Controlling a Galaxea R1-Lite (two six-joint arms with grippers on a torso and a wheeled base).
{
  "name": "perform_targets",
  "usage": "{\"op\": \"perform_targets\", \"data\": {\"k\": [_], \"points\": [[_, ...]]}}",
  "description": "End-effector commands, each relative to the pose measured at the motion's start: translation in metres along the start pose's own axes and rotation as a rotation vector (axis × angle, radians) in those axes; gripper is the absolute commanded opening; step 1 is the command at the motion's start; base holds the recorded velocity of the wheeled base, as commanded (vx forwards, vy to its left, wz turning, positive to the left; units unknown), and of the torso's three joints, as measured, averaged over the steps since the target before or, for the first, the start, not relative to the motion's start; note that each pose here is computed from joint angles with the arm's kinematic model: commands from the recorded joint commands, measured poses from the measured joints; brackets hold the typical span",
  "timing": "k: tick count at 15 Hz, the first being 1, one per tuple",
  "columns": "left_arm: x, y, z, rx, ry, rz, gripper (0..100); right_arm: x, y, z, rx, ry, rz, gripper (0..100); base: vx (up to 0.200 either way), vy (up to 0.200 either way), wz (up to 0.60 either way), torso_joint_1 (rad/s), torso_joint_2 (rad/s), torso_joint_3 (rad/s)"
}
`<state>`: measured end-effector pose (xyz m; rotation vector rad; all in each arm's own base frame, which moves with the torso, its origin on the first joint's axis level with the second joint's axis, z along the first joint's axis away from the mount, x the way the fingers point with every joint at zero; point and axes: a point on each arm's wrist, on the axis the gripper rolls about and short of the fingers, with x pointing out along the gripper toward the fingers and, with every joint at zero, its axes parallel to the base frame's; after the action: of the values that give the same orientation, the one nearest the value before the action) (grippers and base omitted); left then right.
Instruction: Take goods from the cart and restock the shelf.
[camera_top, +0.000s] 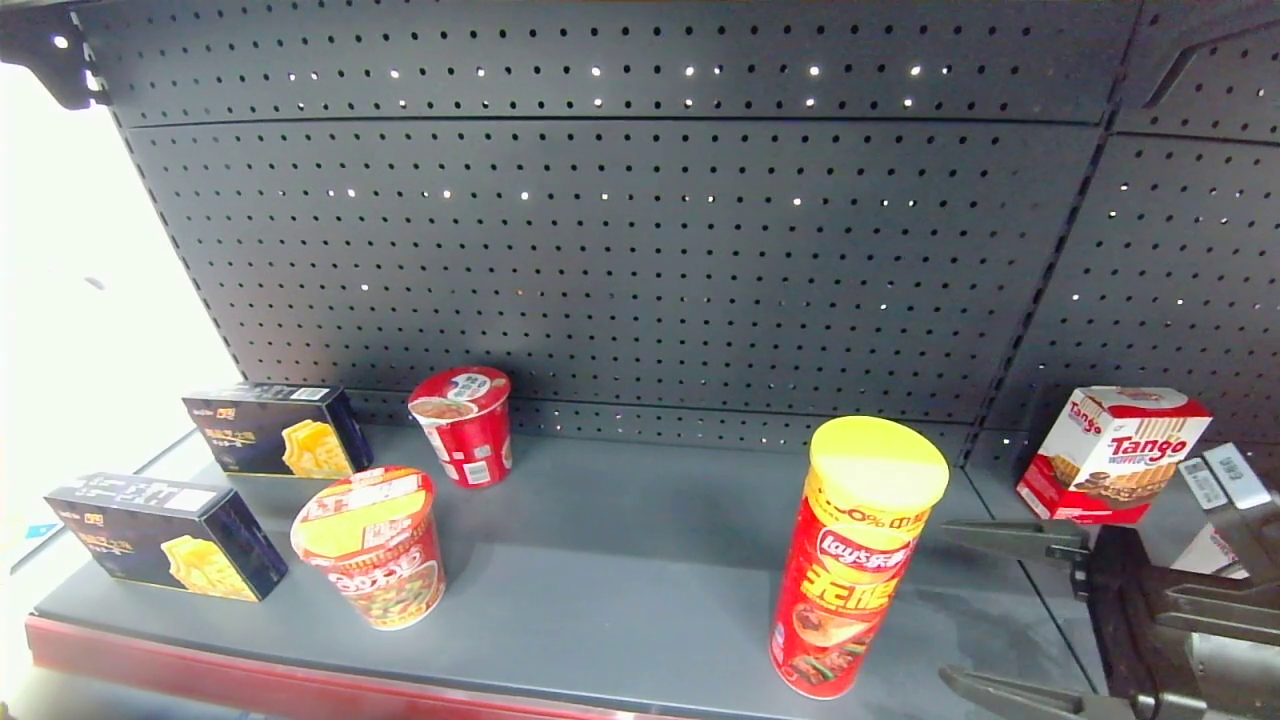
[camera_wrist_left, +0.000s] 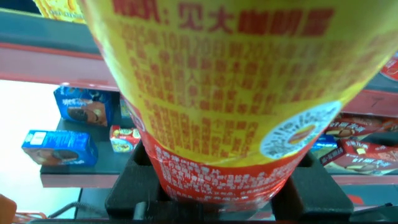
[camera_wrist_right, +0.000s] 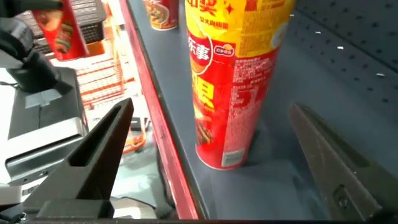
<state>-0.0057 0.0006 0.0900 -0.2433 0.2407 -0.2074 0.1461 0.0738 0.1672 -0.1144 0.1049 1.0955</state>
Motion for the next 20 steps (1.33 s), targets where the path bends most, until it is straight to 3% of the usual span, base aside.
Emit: {"op": "perform_targets", "data": {"k": [1, 4, 6, 7, 9, 10, 13, 18, 20], "points": [[-0.004, 0.000, 0.000, 0.001, -0.041, -0.011, 0, -0.020, 0.015, 0.018, -0.058, -0.061, -0.050, 100, 0.000, 0.000, 0.00, 0.000, 0.00, 0.000], [-0.004, 0.000, 0.000, 0.003, -0.041, -0.017, 0, -0.037, 0.026, 0.029, -0.061, -0.055, -0.154, 100, 0.000, 0.000, 0.00, 0.000, 0.00, 0.000], [-0.005, 0.000, -0.001, 0.004, -0.051, -0.028, 0, -0.051, 0.036, 0.040, -0.064, -0.035, -0.334, 100, 0.000, 0.000, 0.00, 0.000, 0.00, 0.000], [-0.006, 0.000, -0.001, 0.004, -0.059, -0.033, 0, -0.057, 0.041, 0.039, -0.069, -0.038, -0.425, 100, 0.000, 0.000, 0.00, 0.000, 0.00, 0.000], [-0.007, 0.000, -0.002, 0.005, -0.075, -0.031, 0, -0.063, 0.047, 0.033, -0.068, -0.040, -0.479, 100, 0.000, 0.000, 0.00, 0.000, 0.00, 0.000], [-0.009, 0.000, -0.002, 0.004, -0.103, -0.034, 0, -0.071, 0.052, 0.028, -0.071, -0.055, -0.510, 100, 0.000, 0.000, 0.00, 0.000, 0.00, 0.000], [-0.010, 0.000, -0.002, 0.006, -0.108, -0.040, 0, -0.081, 0.058, 0.016, -0.066, -0.061, -0.573, 100, 0.000, 0.000, 0.00, 0.000, 0.00, 0.000], [-0.010, 0.000, -0.002, 0.005, -0.106, -0.045, 0, -0.108, 0.078, -0.035, 0.011, -0.036, -0.788, 100, 0.000, 0.000, 0.00, 0.000, 0.00, 0.000], [-0.010, 0.000, -0.002, 0.005, -0.106, -0.045, 0, -0.122, 0.091, -0.056, 0.030, -0.018, -0.936, 100, 0.000, 0.000, 0.00, 0.000, 0.00, 0.000]]}}
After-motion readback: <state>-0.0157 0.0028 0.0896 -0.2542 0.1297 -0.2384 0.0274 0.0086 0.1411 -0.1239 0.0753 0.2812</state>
